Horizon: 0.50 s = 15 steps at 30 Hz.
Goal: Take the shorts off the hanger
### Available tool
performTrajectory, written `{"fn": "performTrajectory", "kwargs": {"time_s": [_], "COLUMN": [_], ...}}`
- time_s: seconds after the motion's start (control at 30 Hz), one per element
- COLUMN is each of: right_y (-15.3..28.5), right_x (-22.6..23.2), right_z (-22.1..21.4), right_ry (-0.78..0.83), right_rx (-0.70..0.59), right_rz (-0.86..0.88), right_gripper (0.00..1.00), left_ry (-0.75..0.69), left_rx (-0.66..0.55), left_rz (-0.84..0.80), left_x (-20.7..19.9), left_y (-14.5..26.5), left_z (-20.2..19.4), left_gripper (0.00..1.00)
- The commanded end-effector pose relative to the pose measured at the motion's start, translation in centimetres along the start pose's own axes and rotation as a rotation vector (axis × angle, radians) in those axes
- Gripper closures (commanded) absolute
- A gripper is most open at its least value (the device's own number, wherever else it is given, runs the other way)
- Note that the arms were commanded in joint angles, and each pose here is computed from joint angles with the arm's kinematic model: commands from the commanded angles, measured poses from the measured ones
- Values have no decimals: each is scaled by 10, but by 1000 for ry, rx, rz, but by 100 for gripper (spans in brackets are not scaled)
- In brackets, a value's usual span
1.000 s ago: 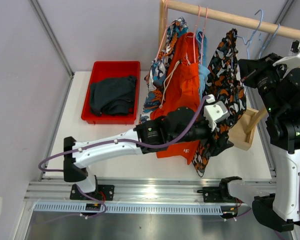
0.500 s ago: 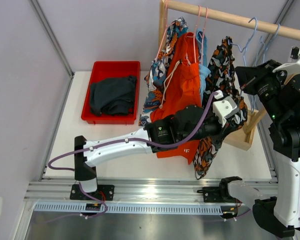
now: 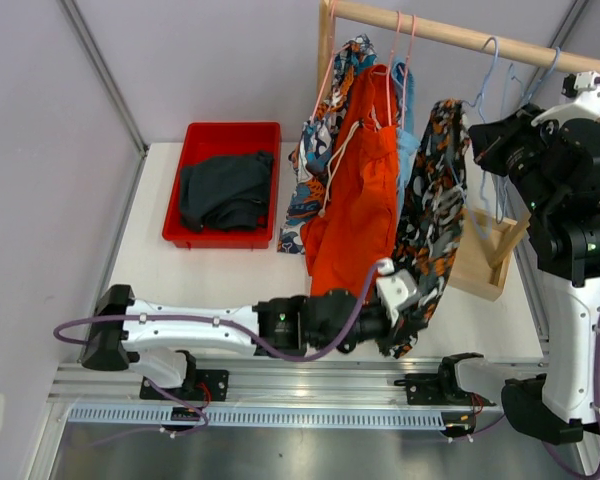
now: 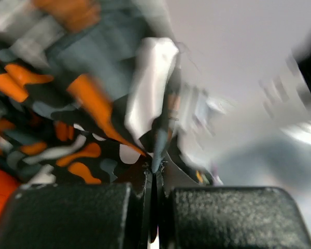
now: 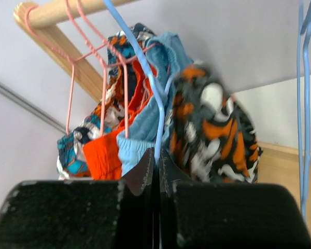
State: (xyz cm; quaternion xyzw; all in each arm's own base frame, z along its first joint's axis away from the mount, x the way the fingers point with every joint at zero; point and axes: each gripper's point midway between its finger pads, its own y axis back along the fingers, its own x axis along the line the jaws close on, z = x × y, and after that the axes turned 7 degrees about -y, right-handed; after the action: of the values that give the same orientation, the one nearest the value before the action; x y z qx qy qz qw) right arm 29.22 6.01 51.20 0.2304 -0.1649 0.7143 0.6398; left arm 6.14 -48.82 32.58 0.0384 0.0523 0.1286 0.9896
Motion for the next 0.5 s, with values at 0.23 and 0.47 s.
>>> {"fn": "performTrajectory", "kwargs": {"time_s": [0.23,0.47], "right_y": [35,97], "right_x": [-4,-27], "right_z": [12,-53], "right_ry": [-24,-66], "right_rx": [-73,122], "right_rz": [-3,-34], "right_gripper": [100,100], "left_ry": [21,5], "left_rx": [38,79], "left_rz": [59,318], "left_x": [-16,84], "left_y": [8,-29], "left_z": [-15,22], "left_gripper": [100,100]}}
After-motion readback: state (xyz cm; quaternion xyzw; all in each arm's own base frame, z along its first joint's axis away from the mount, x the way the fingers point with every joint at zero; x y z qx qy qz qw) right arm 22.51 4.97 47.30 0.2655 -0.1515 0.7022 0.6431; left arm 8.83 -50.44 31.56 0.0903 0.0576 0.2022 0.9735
